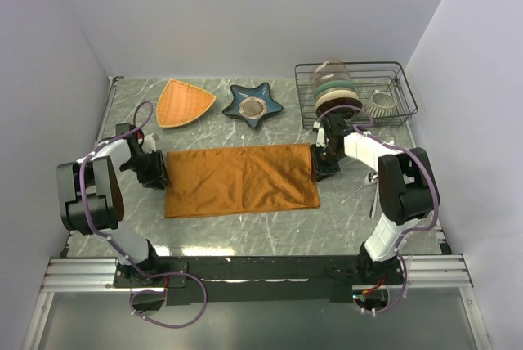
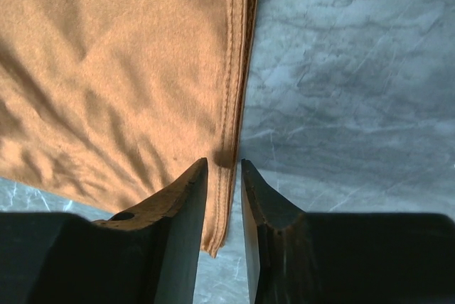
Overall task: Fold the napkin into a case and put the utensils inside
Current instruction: Pick up the rectangle-folded napkin at the center of the board.
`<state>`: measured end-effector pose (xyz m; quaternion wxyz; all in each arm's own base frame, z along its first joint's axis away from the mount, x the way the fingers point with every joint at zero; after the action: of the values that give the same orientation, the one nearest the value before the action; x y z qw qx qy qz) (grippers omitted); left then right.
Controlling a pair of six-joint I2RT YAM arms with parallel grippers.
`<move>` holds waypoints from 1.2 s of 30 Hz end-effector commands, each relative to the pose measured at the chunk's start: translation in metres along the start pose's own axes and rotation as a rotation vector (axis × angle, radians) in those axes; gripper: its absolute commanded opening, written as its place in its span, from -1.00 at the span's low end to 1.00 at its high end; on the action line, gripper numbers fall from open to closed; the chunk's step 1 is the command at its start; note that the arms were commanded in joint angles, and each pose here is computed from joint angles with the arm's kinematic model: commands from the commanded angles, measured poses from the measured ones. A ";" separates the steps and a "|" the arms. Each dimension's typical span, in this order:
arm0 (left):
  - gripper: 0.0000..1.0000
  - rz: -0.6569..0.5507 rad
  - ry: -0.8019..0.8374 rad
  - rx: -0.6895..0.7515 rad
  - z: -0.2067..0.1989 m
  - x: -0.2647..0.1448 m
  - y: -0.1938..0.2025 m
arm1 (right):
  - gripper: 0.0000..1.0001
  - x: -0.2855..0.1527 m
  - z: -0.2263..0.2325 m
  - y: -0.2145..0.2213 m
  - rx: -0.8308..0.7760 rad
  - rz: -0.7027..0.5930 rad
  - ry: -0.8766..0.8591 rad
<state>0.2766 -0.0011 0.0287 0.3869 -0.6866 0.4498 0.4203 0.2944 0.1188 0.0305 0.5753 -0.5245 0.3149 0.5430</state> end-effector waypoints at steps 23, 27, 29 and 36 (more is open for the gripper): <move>-0.98 -0.146 0.136 0.108 -0.043 -0.028 -0.014 | -0.35 0.005 0.004 -0.006 0.003 -0.005 -0.026; -0.98 -0.196 0.169 0.151 -0.056 -0.042 -0.017 | -0.35 0.004 0.004 -0.006 0.005 -0.006 -0.027; -0.99 -0.201 0.186 0.168 -0.064 -0.045 -0.016 | -0.35 0.005 0.005 -0.007 0.004 -0.007 -0.029; -0.98 -0.147 0.103 0.114 -0.057 -0.033 -0.014 | -0.35 0.003 0.005 -0.009 0.003 -0.009 -0.029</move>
<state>0.2889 -0.0445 0.0855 0.4412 -0.7137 0.4569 0.2953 0.2959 0.1225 0.0259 0.5768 -0.5163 0.3135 0.5499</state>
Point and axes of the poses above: each gripper's point midway between its finger pads, its own x axis out along the fingers, its own z axis along the line the jaws close on, y = z × x, the point moved 1 cm from there along -x, back along the fingers, and after that the axes turned 3 degrees about -x, right-handed, at the moved point
